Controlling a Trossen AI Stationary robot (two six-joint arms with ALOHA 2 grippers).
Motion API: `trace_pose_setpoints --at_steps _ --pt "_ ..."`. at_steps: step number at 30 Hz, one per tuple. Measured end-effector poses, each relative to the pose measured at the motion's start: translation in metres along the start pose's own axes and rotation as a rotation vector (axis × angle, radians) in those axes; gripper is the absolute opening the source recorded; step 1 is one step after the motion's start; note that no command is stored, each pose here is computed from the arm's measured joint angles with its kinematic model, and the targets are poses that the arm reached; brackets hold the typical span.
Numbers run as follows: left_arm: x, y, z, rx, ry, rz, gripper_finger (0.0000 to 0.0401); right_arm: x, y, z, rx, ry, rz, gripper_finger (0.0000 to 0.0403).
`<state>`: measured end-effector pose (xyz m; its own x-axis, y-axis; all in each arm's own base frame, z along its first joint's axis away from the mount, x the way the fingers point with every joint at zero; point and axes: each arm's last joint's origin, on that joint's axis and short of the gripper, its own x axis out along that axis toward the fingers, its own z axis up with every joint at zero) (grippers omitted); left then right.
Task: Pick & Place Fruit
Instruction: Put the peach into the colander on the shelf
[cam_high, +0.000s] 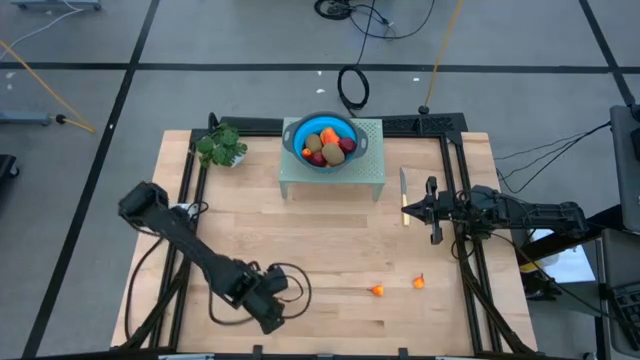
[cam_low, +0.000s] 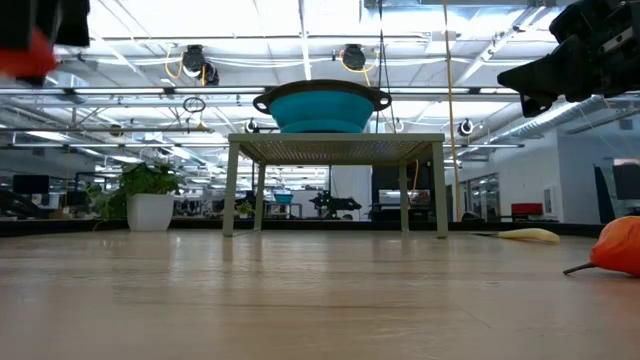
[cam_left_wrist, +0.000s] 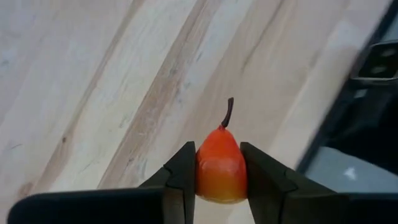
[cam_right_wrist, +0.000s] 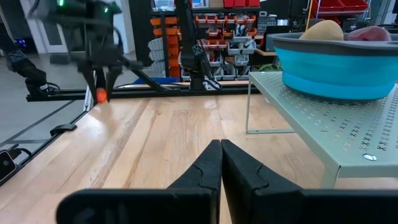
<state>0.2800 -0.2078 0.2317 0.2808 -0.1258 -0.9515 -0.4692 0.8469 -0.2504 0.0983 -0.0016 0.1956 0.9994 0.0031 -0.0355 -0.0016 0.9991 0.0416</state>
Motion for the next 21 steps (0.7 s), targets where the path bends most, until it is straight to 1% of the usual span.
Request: trace_pose_setpoints --at_steps 6,10,15,21 --pt "-0.038 0.008 0.008 -0.05 -0.037 -0.104 0.0095 0.0 0.0 0.0 0.0 0.0 0.0 0.0004" --pt "-0.054 0.013 0.012 -0.073 -0.06 -0.146 0.0094 0.0 0.0 0.0 0.0 0.0 0.0 0.0004" --pt "-0.063 0.016 0.013 -0.084 -0.073 -0.169 0.0094 0.0 0.0 0.0 0.0 0.0 0.0 0.0004" --pt "-0.063 0.017 0.014 -0.08 -0.074 -0.168 0.0093 0.0 0.0 0.0 0.0 0.0 0.0 0.0004"
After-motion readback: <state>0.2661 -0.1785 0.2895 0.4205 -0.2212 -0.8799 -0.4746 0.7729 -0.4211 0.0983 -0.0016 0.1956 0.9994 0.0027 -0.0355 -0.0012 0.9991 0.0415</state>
